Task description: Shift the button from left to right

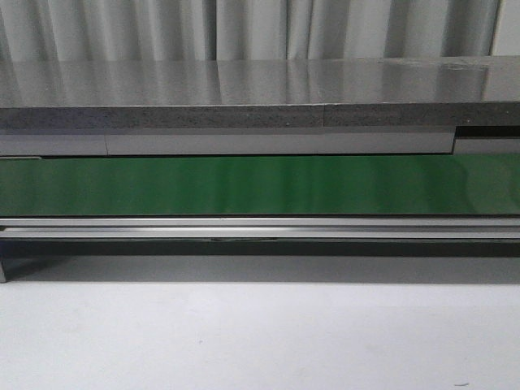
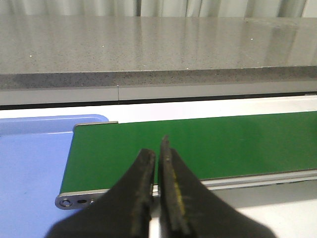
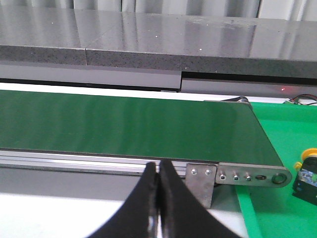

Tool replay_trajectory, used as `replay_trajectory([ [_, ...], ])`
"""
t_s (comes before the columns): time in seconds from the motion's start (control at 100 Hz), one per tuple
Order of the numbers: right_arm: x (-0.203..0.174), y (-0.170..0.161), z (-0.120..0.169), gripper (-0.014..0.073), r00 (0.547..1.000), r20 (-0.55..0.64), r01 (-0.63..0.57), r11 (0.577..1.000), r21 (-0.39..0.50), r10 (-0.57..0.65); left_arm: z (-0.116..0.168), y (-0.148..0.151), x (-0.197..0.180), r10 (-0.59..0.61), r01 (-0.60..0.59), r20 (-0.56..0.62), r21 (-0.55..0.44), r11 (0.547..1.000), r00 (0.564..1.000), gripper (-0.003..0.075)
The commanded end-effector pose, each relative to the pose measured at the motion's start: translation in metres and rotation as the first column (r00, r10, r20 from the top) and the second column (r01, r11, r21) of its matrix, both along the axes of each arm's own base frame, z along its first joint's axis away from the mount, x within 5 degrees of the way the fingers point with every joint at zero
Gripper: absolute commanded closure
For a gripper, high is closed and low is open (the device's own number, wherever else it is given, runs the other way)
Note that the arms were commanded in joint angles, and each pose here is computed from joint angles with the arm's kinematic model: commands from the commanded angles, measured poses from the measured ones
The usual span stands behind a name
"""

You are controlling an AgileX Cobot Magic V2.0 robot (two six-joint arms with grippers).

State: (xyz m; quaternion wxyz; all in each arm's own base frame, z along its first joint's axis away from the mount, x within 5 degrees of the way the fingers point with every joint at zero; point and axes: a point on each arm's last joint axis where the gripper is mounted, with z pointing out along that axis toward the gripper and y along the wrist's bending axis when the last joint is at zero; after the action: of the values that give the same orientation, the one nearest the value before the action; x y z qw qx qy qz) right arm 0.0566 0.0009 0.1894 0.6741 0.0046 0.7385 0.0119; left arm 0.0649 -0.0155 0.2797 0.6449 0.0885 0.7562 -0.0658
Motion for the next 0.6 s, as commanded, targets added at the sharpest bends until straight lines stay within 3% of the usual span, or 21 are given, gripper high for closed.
replay_trajectory([
  [0.0, -0.001, 0.0, 0.009, 0.0663, 0.995, 0.103, 0.002, 1.0, -0.01, -0.001, 0.014, 0.0, 0.001, 0.002, 0.0, 0.087, -0.027, 1.0, 0.996, 0.0715],
  [0.25, -0.001, 0.0, 0.009, 0.0663, 0.995, 0.103, 0.002, 1.0, -0.01, -0.001, 0.014, 0.001, 0.002, 0.012, -0.011, 0.134, -0.008, 1.0, 0.991, 0.0715],
  [0.59, -0.001, 0.0, 0.009, 0.0663, 0.995, 0.103, 0.002, 1.0, -0.01, -0.001, -0.018, 0.004, -0.002, 0.023, -0.033, 0.216, 0.043, 0.999, 0.976, 0.0715],
])
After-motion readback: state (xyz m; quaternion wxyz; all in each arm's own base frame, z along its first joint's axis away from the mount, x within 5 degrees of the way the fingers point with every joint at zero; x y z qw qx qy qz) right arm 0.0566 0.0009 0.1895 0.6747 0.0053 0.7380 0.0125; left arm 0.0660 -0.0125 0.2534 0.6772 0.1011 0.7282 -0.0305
